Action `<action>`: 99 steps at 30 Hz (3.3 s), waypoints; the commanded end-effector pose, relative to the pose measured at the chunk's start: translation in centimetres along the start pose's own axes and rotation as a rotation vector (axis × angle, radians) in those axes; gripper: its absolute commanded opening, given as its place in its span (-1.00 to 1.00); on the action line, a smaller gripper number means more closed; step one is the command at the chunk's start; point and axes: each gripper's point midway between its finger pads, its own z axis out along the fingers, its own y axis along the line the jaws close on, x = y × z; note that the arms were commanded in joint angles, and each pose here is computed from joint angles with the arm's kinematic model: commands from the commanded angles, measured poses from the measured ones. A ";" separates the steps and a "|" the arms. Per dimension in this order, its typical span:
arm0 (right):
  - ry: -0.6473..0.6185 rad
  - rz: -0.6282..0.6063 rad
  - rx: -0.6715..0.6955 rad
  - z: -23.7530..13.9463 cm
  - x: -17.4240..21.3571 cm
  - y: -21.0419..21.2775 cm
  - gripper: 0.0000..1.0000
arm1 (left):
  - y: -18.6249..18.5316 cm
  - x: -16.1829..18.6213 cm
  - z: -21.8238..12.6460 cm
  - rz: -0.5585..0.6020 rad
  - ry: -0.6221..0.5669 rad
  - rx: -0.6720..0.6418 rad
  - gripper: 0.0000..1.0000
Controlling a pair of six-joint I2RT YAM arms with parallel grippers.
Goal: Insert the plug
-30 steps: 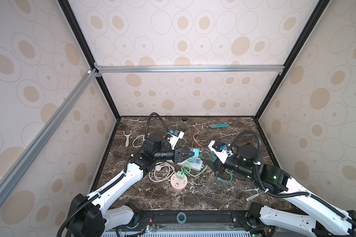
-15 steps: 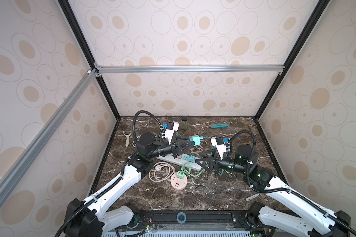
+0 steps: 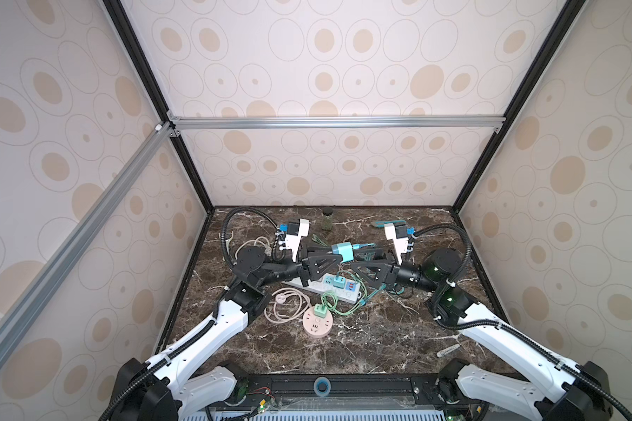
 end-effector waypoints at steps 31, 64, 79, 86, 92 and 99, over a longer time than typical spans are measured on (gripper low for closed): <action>-0.064 -0.100 -0.187 2.3 -3.7 4.3 -0.12 | -3.1 -1.4 -0.8 0.036 -0.103 0.165 -1.00; 0.119 -0.245 0.121 -0.2 -2.1 3.1 -0.83 | -0.4 1.9 -3.4 0.081 -0.049 -0.109 0.40; 0.558 -0.240 0.451 -4.6 3.5 -1.6 -0.95 | 9.7 11.2 -12.8 -0.186 0.169 -0.860 0.35; 0.654 -0.248 0.335 -2.4 10.3 -1.8 -0.92 | 10.6 14.9 -16.4 -0.319 0.163 -1.004 0.33; 0.719 -0.316 0.302 -0.5 14.7 -2.9 -0.94 | 11.9 19.7 -19.3 -0.447 0.223 -1.124 0.20; 0.814 -0.349 0.229 1.9 19.6 -3.6 -0.99 | 12.5 22.2 -19.6 -0.509 0.239 -1.120 0.20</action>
